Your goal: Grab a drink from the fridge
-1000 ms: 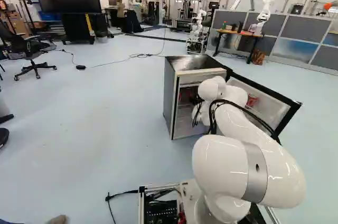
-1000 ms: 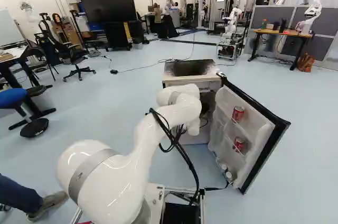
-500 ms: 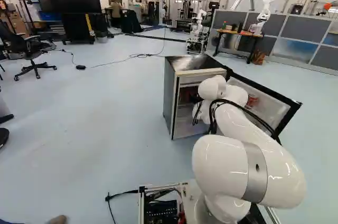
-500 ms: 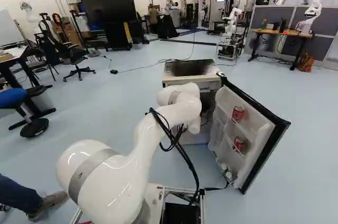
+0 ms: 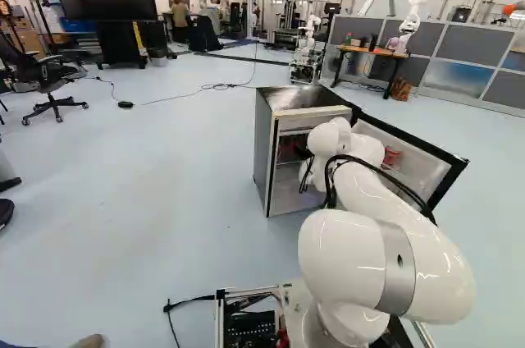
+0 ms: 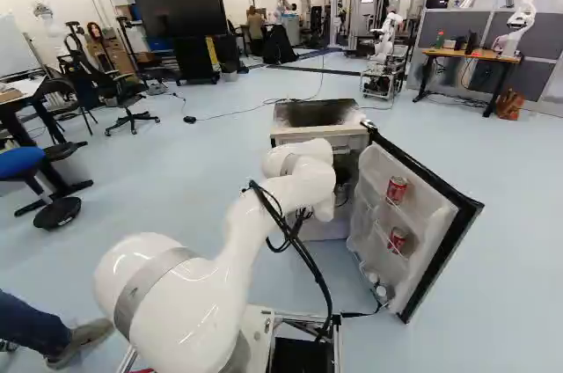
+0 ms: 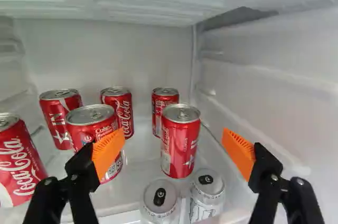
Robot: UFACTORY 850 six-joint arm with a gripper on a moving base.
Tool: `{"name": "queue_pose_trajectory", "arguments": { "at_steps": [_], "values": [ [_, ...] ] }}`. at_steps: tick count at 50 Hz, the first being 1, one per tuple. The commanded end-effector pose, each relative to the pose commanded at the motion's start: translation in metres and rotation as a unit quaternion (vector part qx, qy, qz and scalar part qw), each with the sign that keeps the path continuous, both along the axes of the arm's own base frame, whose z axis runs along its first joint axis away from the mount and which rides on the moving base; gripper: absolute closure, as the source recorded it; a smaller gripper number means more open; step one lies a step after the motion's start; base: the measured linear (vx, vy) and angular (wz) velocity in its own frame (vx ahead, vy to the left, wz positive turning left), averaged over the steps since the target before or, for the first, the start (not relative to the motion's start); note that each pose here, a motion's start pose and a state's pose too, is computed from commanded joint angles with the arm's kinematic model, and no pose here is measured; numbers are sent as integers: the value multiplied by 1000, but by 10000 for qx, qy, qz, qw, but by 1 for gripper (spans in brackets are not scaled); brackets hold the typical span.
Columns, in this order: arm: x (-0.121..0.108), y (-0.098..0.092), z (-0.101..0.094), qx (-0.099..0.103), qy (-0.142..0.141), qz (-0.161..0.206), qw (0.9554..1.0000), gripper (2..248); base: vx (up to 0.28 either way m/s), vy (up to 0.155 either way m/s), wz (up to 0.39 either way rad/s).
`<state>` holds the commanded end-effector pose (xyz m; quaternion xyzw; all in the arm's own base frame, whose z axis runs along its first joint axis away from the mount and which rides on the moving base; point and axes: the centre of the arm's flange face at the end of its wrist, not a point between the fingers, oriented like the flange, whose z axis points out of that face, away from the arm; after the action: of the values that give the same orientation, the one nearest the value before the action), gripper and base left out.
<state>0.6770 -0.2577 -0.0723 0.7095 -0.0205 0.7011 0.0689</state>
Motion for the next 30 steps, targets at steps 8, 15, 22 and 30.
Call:
{"name": "queue_pose_trajectory", "arguments": {
  "at_steps": [8,15,22,30],
  "values": [
    [2,-3,-2,-17,-41,-12,10000,3,0,0,0],
    [2,-3,-2,-21,-50,-15,10000,3,0,0,0],
    [2,-3,-2,-22,-52,-16,10000,3,0,0,0],
    [2,-3,-2,-22,-52,-16,10000,3,0,0,0]
  ]
}}
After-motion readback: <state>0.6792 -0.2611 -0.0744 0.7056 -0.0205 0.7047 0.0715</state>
